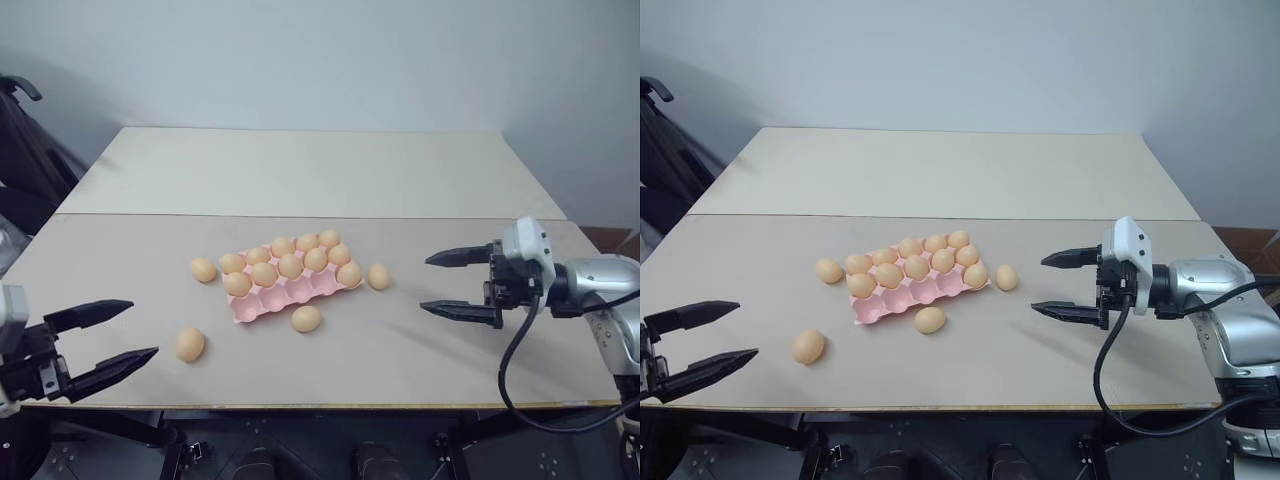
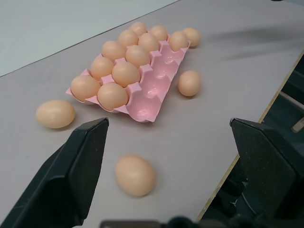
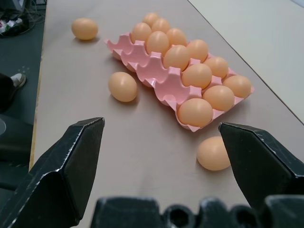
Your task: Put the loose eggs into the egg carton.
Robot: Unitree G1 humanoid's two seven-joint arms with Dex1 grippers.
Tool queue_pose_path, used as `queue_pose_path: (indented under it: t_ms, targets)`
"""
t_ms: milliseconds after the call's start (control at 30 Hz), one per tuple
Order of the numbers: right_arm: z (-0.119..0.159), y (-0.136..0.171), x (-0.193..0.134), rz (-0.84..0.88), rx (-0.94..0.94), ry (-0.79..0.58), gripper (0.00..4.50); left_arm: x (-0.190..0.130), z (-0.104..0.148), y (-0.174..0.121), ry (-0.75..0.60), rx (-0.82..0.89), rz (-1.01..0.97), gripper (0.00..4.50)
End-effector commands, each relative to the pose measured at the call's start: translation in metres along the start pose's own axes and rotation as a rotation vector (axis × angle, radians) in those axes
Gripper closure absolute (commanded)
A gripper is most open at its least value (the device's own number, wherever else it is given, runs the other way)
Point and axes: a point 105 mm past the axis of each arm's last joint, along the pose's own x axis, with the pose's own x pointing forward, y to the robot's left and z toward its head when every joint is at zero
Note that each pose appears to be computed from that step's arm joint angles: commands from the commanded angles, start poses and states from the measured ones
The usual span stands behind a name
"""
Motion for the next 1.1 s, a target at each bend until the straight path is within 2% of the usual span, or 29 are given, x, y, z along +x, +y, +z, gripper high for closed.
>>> queue_pose_path:
  t_ms: [33,600,867,1100]
  targets:
    - [0.011,-0.003,-0.005,-0.007,-0.06,-0.009,0.0,0.001,0.006,0.001,-0.019,0.017,0.005,0.05]
    - [0.01,-0.003,-0.005,-0.025,-0.081,0.04,0.0,0.008,0.012,-0.001,-0.03,0.035,-0.062,0.05]
    - [-0.025,-0.037,0.033,-0.105,-0.201,0.232,0.0,0.023,0.018,-0.001,-0.055,0.064,-0.123,0.05]
    - [-0.045,-0.063,0.073,-0.133,-0.229,0.284,0.0,0.03,0.02,-0.002,-0.07,0.076,-0.137,0.05]
